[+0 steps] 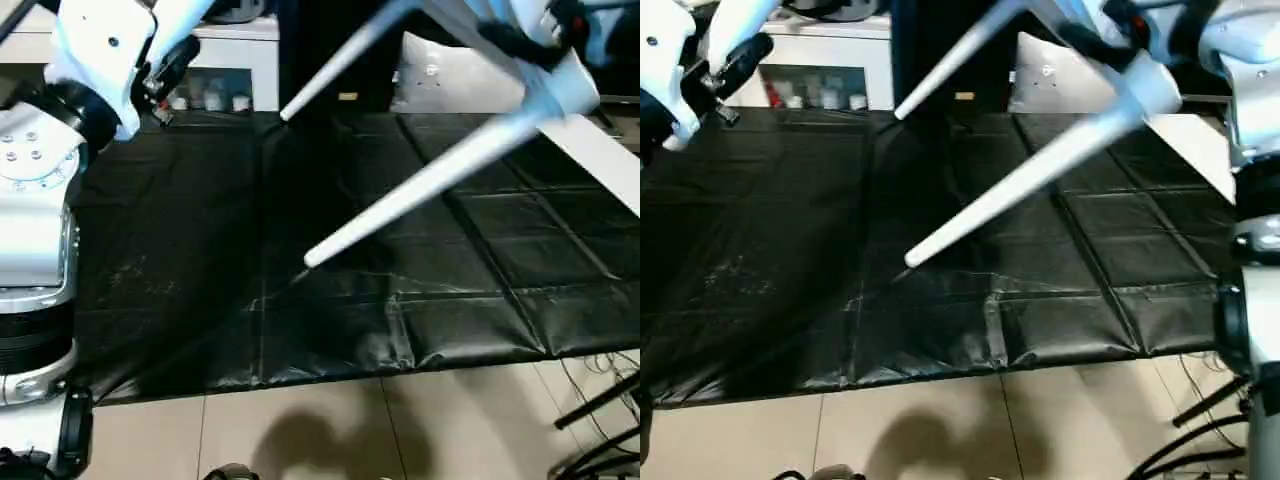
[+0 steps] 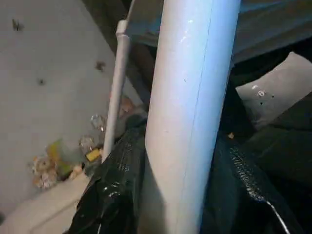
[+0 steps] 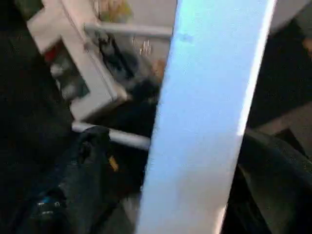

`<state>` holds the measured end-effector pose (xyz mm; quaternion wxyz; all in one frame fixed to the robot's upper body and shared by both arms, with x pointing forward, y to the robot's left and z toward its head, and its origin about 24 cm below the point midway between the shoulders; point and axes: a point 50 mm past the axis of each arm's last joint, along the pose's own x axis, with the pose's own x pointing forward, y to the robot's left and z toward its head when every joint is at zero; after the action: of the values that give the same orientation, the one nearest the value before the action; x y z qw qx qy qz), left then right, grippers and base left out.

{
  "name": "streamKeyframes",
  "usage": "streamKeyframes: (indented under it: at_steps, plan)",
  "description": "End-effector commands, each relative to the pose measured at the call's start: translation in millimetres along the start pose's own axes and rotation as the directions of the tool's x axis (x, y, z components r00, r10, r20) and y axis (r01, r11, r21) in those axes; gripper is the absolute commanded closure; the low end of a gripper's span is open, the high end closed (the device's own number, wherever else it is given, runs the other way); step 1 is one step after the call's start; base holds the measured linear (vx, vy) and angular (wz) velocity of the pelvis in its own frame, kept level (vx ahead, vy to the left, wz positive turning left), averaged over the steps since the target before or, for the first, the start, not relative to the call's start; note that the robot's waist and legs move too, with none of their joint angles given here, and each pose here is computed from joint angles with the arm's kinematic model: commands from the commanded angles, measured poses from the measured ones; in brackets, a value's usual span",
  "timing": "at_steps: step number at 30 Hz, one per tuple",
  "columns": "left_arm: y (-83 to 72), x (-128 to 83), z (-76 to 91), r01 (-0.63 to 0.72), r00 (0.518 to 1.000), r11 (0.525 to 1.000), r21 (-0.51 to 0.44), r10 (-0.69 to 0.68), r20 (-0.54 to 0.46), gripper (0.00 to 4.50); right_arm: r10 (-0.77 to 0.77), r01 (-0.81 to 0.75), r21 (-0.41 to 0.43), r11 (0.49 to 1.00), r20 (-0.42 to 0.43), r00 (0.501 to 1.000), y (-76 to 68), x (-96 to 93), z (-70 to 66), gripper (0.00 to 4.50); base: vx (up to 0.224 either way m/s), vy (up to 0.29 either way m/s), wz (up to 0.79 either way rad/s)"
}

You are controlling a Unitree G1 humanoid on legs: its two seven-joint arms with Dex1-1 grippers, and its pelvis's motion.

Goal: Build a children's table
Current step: Flip table

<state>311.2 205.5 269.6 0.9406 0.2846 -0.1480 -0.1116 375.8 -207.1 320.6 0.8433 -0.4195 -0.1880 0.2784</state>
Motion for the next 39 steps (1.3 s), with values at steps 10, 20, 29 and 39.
streamKeyframes:
  at_steps: [10, 20, 29, 39]
  plan:
    - [-9.5, -6, -27.5, 0.038, 0.995, 0.999, -0.035, -0.041, -0.095, 2.89, -0.262, 0.061, 0.442, 0.895, 0.411, 0.873, -13.1, -27.9, 17.6, 0.0, 0.0, 0.0, 0.0]
    - [-7.2, -14, -33.4, 0.037, 0.994, 0.999, -0.015, -0.038, -0.099, 2.91, -0.017, -0.233, 0.683, 0.693, 0.339, 0.941, 105.1, -67.9, -38.5, 0.0, 0.0, 0.0, 0.0]
    - [-10.1, -20, -35.4, 0.065, 0.993, 0.998, -0.017, -0.066, -0.095, 2.93, -0.136, 0.049, 0.796, 0.603, 0.042, 0.99, 131.7, -83.5, -81.4, 0.0, 0.0, 0.0, 0.0]
    - [-9.5, -25, -39.4, 0.073, 0.992, 0.997, -0.003, -0.073, -0.107, 2.93, -0.163, 0.187, 0.812, 0.552, -0.115, 0.98, 136.2, -58.8, -102.6, 0.0, 0.0, 0.0, 0.0]
